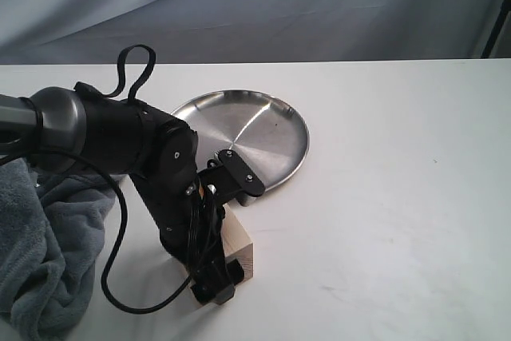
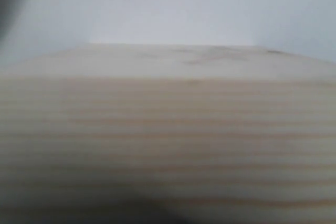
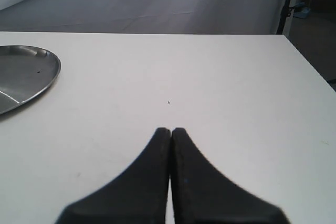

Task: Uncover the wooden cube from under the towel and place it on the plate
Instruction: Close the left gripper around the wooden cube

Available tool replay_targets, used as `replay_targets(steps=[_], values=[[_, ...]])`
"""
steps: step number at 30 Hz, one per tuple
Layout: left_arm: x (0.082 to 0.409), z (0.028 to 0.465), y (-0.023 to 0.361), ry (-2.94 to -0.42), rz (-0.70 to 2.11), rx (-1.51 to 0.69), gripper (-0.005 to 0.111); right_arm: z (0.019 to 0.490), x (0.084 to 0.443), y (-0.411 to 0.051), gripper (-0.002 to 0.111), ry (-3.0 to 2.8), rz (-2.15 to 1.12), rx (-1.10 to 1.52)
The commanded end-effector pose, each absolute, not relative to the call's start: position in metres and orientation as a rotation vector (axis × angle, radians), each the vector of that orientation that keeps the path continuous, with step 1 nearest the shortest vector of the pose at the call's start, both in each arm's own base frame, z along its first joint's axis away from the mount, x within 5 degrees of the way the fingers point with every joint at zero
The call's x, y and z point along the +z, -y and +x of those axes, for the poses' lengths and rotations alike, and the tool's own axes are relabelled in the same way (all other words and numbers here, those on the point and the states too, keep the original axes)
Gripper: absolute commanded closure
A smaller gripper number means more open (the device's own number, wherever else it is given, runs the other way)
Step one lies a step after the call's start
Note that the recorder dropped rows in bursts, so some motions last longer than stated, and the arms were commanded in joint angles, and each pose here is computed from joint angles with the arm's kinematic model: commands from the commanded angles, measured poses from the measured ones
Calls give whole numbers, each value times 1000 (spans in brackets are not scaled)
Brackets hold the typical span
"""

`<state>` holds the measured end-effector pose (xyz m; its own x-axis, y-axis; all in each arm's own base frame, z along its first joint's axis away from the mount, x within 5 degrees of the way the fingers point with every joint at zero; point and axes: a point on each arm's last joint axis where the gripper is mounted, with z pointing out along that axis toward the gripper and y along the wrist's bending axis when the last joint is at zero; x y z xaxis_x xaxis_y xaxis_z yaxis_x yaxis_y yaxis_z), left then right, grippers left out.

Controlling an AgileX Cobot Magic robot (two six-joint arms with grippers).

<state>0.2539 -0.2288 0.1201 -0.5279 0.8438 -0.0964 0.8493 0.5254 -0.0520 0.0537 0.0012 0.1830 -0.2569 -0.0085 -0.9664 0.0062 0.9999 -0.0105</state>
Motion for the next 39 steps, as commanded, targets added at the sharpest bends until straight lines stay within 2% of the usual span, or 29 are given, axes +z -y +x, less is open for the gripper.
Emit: replay_targets(steps=[1,5,9,17,21,33,39], values=[[114,253,231,-2684,1529,-134,3,53,182,-1,108,-1829,7,-7],[114,253,231,-2684,1529,-134,5,53,182,-1,108,-1829,7,-7],[114,253,231,-2684,1529,-134,13,53,182,-1,108,-1829,7,-7],[114,253,230,-2683,1532,-132,58,53,182,-1,108,-1829,7,-7],[114,253,230,-2683,1532,-132,71,53,182,-1,108,-1829,7,-7],[128,250,227,-2694,1539,-126,97,53,182,-1,108,-1829,7,-7],[150,248,226,-2715,1381,-150,106,53,182,-1,108,-1829,7,-7]])
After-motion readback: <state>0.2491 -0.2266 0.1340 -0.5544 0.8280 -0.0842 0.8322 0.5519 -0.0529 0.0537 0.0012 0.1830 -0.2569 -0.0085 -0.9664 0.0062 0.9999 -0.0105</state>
